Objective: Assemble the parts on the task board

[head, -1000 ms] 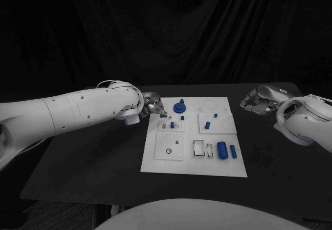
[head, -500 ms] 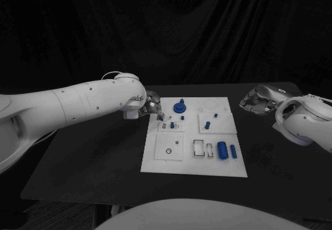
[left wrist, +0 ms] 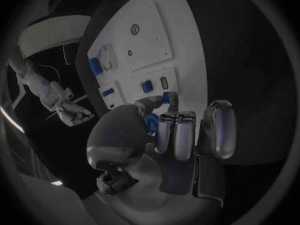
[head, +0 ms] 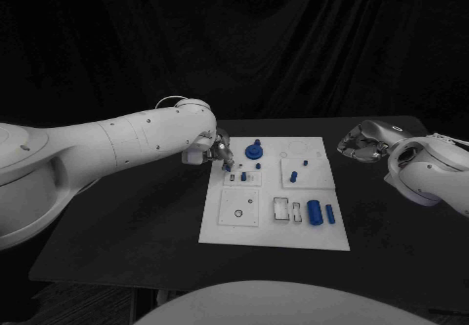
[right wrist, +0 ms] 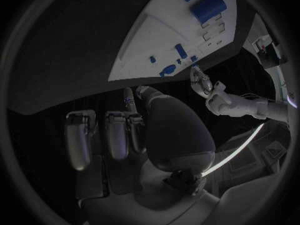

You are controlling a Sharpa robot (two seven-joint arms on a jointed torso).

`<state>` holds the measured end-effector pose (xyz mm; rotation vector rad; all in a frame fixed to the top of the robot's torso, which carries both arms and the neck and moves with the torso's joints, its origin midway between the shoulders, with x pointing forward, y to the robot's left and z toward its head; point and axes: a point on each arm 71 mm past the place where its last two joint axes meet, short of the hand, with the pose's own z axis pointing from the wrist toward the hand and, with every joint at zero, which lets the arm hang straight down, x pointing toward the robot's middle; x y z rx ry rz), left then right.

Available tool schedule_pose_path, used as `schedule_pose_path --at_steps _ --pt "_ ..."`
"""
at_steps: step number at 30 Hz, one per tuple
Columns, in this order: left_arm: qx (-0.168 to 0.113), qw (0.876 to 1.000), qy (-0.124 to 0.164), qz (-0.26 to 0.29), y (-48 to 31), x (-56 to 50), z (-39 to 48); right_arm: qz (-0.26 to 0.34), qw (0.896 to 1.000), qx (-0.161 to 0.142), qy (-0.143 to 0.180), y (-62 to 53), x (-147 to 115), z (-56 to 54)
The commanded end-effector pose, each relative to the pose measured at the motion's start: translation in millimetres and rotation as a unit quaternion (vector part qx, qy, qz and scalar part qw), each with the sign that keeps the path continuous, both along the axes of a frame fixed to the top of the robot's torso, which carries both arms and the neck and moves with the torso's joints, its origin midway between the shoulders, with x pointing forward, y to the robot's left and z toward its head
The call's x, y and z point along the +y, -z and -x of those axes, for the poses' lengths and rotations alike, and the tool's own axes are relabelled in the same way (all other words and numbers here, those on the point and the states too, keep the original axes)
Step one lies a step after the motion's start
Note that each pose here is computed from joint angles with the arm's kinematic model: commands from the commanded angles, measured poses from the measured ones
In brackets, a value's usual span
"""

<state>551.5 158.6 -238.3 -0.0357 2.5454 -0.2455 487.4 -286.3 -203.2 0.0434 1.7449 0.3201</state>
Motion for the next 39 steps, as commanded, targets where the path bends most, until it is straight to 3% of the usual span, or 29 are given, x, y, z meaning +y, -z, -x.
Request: schedule_pose_path --at_steps 1,18,39 --pt "0.015 1.0 0.003 -0.014 0.9 -2.7 0.2 0.002 1.0 0.0 0.006 0.0 -1.5 0.4" --pt "0.021 1.0 0.006 -0.016 7.6 -11.0 1.5 0.001 1.0 0.0 0.003 -0.1 0.7 -0.2" --pt "0.034 0.999 0.015 -0.018 14.3 -11.4 9.1 0.003 1.0 0.003 0.002 0.8 2.6 -1.4"
